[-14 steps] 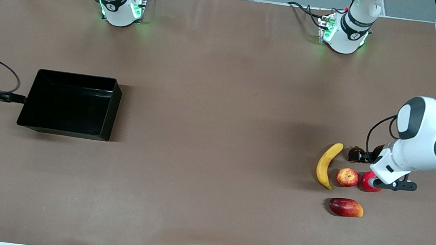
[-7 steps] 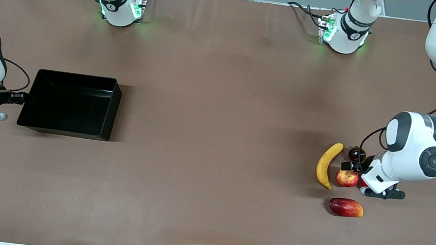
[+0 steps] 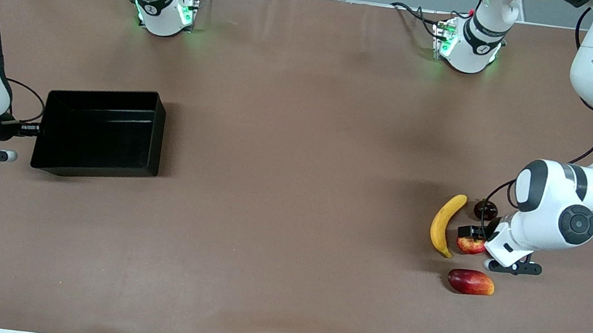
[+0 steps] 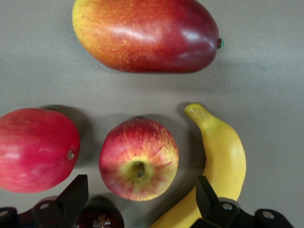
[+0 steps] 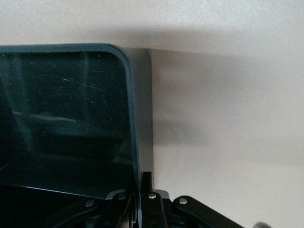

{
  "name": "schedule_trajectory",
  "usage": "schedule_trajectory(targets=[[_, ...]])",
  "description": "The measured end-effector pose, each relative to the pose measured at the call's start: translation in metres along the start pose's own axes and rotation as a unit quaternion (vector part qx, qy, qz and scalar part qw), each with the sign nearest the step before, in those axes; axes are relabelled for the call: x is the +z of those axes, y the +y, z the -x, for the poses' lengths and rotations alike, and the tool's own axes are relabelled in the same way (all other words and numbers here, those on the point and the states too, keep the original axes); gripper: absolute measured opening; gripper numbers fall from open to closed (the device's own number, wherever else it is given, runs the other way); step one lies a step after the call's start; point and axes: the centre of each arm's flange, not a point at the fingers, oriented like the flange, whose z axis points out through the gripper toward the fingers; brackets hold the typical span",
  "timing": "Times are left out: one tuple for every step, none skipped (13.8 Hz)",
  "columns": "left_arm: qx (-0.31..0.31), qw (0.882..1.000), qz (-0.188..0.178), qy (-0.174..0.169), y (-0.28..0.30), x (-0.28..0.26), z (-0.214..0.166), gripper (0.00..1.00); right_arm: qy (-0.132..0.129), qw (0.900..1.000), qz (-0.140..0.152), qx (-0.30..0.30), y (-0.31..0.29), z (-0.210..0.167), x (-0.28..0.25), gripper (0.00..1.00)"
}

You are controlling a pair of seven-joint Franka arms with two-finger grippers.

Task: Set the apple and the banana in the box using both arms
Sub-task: 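Grasp the apple with the left gripper while the right gripper slides the box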

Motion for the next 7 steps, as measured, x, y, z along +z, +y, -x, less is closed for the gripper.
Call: schedule_trajectory(targets=[[0.000, 1.000, 0.001, 0.001, 0.000, 0.005, -0.001, 1.00, -0.009, 1.000, -0.007, 0.014, -0.007, -0.002, -0.012, 0.06], [-0.001, 1.000, 0.001, 0.003, -0.001, 0.009, -0.002, 1.00, -0.013, 0.999, -0.019, 0.029, -0.019, -0.007, -0.027, 0.06], [-0.001, 1.000, 0.002, 0.004, -0.001, 0.013, -0.003, 1.00, -0.012, 0.998, -0.038, 0.046, -0.036, -0.014, -0.043, 0.06], [-0.002, 1.000, 0.003, 0.006, -0.001, 0.017, -0.003, 1.00, -0.011, 0.997, -0.057, 0.056, -0.055, -0.020, -0.058, 0.06], [-0.002, 1.000, 0.003, 0.006, -0.002, 0.021, -0.004, 1.00, -0.009, 0.996, -0.068, 0.061, -0.078, -0.028, -0.069, 0.06], [-0.002, 1.000, 0.004, 0.006, -0.002, 0.024, -0.004, 1.00, -0.010, 0.995, -0.073, 0.064, -0.103, -0.036, -0.074, 0.06], [-0.002, 1.000, 0.004, 0.006, -0.002, 0.025, -0.004, 1.00, -0.011, 0.995, -0.080, 0.067, -0.129, -0.044, -0.075, 0.06]])
